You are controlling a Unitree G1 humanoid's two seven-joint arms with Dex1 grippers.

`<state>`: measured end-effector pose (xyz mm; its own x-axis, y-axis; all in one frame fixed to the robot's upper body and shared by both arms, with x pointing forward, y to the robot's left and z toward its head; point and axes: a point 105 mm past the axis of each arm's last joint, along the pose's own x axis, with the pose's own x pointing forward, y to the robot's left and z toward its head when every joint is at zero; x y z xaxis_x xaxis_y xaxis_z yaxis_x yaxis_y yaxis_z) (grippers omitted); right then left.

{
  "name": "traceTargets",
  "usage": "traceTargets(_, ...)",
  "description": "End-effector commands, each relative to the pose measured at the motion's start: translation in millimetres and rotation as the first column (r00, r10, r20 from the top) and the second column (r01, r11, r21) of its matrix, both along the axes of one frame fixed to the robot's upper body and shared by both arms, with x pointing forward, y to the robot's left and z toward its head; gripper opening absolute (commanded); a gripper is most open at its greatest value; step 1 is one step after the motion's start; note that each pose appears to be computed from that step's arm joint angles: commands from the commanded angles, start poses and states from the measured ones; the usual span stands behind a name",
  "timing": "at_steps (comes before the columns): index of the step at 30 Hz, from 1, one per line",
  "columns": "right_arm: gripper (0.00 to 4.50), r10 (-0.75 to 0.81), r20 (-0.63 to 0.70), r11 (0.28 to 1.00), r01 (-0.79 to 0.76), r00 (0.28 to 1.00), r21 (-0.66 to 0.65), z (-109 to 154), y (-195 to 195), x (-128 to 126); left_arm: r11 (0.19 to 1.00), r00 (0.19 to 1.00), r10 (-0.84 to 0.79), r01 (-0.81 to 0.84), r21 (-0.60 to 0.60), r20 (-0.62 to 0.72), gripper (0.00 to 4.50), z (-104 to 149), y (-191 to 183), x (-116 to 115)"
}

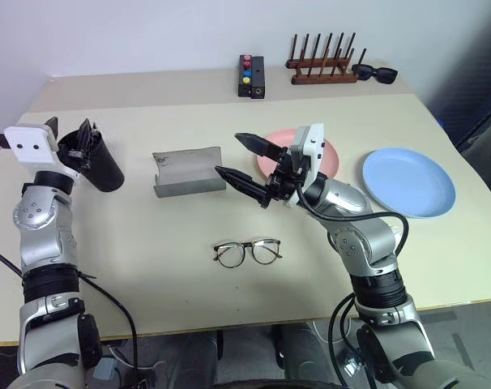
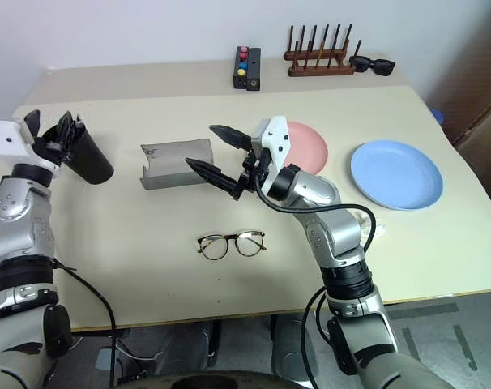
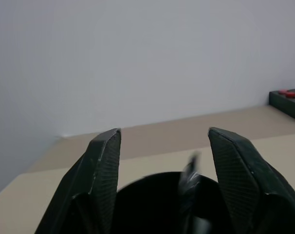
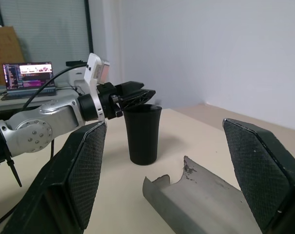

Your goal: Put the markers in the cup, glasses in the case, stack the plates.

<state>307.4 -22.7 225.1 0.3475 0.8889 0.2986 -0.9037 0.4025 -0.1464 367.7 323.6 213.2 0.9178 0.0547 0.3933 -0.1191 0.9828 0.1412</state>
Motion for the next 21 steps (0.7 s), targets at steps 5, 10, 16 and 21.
traceTargets(5,3.90,0.029,0.048,0.999,-0.030,0.998,0.021,13,3,-7,1.000,0.995,-0.017,0.017,-0.005,0.098,2.58,26,-5,-5)
traceTargets(10,3.90,0.012,0.054,1.000,-0.012,0.998,0.013,13,-1,-5,0.985,0.977,-0.172,0.174,-0.005,0.128,2.58,50,-28,-6)
traceTargets(16,3.90,-0.030,0.062,0.999,0.032,0.998,-0.024,10,-14,2,0.794,0.796,-0.585,0.601,0.088,-0.155,4.36,38,-92,-13)
traceTargets(21,3.90,-0.033,0.064,0.997,0.037,0.997,-0.062,6,-19,1,0.618,0.573,-0.653,0.781,0.090,-0.495,4.48,-2,-116,-20)
